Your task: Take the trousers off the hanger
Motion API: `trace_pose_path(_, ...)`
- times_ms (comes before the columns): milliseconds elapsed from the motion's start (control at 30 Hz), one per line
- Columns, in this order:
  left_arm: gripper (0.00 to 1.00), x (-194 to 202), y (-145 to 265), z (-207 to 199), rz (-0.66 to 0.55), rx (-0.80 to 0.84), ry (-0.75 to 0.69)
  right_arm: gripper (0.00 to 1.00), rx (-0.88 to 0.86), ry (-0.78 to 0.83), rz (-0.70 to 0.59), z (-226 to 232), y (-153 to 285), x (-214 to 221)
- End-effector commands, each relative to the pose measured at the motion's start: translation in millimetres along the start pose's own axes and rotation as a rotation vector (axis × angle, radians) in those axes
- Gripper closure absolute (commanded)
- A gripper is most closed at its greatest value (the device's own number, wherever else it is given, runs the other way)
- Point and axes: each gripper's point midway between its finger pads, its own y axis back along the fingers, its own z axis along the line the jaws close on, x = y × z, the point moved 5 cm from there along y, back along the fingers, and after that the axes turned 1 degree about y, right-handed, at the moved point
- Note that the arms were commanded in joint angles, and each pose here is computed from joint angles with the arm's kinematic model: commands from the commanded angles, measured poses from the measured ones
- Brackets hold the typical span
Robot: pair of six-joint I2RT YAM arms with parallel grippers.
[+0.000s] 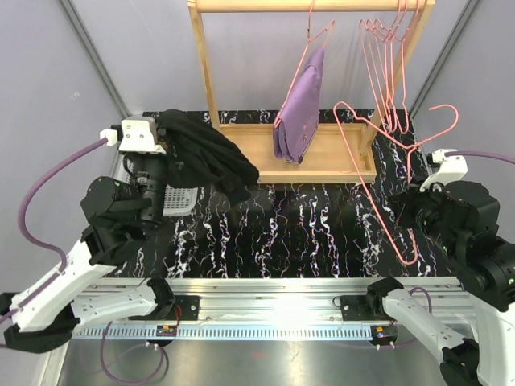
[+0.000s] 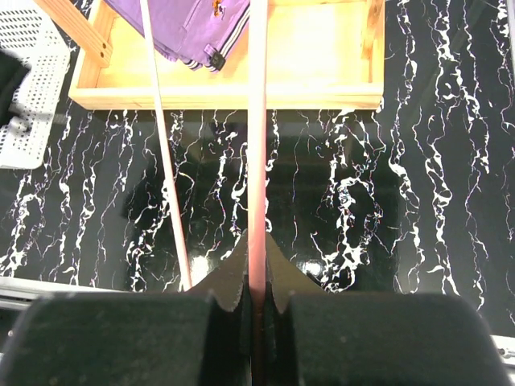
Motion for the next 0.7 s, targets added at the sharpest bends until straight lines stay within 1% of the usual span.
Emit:
trace_pose_path(0, 1.00, -23.2, 11.0, 43.5, -0.072, -0.136, 0.161, 1.00, 0.004, 0.005, -0.067, 2.0, -5.0, -16.8)
trace_pose_path(200, 1.00, 4.2, 5.4, 64.9, -0.013, -0.280, 0.093, 1.00, -0.014, 0.003, -0.080, 5.5, -8.4, -21.4)
trace_pose_path(233, 1.00, 10.2, 3.6, 74.5, 0.004, -0.331, 0.063, 1.00, -0.019, 0.006, -0.077, 6.6, -9.8, -21.8)
trace_pose_path(300, 1.00, 16.9, 0.5, 84.2, 0.018, -0.389, 0.066, 1.00, -0.032, 0.008, -0.074, 8.6, -11.1, -21.9)
trace_pose_path(333, 1.00, 23.4, 0.6, 98.9, 0.041, -0.457, 0.032, 1.00, -0.042, 0.009, -0.067, 10.2, -12.7, -21.6)
trace_pose_path(400, 1.00, 38.2, -1.5, 111.3, 0.081, -0.527, 0.021, 1.00, -0.056, 0.012, -0.066, 12.2, -13.5, -21.9)
trace_pose_path(433, 1.00, 45.6, -3.7, 126.9, 0.097, -0.599, -0.002, 1.00, -0.063, 0.011, -0.071, 13.2, -13.8, -22.5)
trace_pose_path(467, 1.00, 51.0, -7.1, 129.9, 0.102, -0.599, 0.014, 1.00, -0.068, 0.011, -0.071, 13.8, -13.4, -22.7)
trace_pose_path(500, 1.00, 62.5, -8.1, 135.4, 0.135, -0.616, -0.008, 1.00, -0.072, 0.012, -0.075, 14.2, -13.3, -23.2)
trace_pose_path(533, 1.00, 69.7, -10.4, 146.0, 0.140, -0.660, -0.005, 1.00, -0.078, 0.013, -0.078, 14.8, -12.8, -23.6)
trace_pose_path(567, 1.00, 77.6, -14.1, 146.9, 0.153, -0.647, -0.005, 1.00, -0.082, 0.016, -0.079, 15.4, -12.9, -24.2)
trace_pose_path(633, 1.00, 99.6, -21.7, 157.2, 0.200, -0.688, -0.038, 1.00, -0.094, 0.016, -0.084, 16.9, -11.6, -25.2)
trace_pose_path(667, 1.00, 108.3, -27.4, 156.1, 0.221, -0.656, -0.057, 1.00, -0.100, 0.016, -0.086, 17.4, -10.7, -25.4)
